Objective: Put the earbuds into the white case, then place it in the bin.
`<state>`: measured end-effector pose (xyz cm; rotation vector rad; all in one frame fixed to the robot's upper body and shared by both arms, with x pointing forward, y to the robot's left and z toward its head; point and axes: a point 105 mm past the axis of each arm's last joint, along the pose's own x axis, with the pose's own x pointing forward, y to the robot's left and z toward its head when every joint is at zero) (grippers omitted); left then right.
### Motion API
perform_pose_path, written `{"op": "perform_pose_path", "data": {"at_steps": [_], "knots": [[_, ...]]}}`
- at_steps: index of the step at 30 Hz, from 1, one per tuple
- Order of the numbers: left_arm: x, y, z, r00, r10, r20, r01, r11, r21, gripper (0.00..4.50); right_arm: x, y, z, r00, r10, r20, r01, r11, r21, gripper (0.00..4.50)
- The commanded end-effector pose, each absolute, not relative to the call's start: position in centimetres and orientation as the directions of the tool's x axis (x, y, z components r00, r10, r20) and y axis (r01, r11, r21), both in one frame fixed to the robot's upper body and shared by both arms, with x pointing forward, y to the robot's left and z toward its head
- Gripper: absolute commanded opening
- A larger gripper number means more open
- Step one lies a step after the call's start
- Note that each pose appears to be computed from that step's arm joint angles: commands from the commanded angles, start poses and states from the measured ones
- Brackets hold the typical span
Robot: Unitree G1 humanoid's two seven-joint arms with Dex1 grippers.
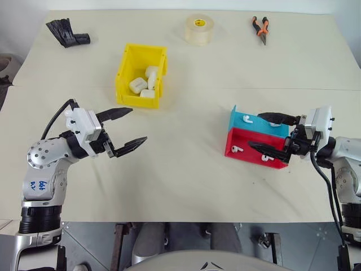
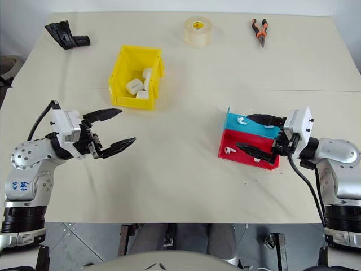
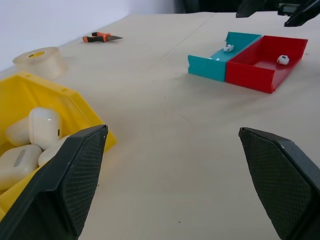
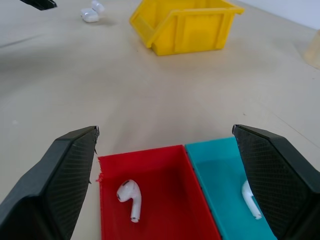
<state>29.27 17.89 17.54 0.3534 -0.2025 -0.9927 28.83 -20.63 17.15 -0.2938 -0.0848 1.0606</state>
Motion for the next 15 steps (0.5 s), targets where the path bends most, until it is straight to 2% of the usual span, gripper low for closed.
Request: {"op": "perform_pose_path", "data": {"at_steps": [1,5,8,11,15], "knots": [[29.2,18.1,18.0,0.559,-0.829,0.013,0.738,0.504,0.449,4.46,28.4,-20.4,18.2,0.479,0.877,-0.040,-0.843,0.446,-0.302,4.50],[29.0,18.6,18.1,0.578,-0.815,0.042,0.739,0.545,0.397,4.46,28.4,-19.8,18.1,0.457,0.889,-0.032,-0.855,0.430,-0.290,4.50],[29.1,19.6,18.1,0.654,-0.753,0.070,0.688,0.630,0.361,4.46,28.5,-19.1,18.2,0.440,0.898,-0.004,-0.859,0.420,-0.292,4.50],[28.5,21.9,17.9,0.782,-0.615,0.100,0.561,0.765,0.315,4.46,28.6,-17.3,18.6,0.400,0.915,0.053,-0.867,0.397,-0.302,4.50],[26.6,24.9,17.3,0.917,-0.366,0.158,0.323,0.914,0.245,4.46,28.6,-14.8,19.3,0.339,0.930,0.143,-0.856,0.368,-0.363,4.50]]}}
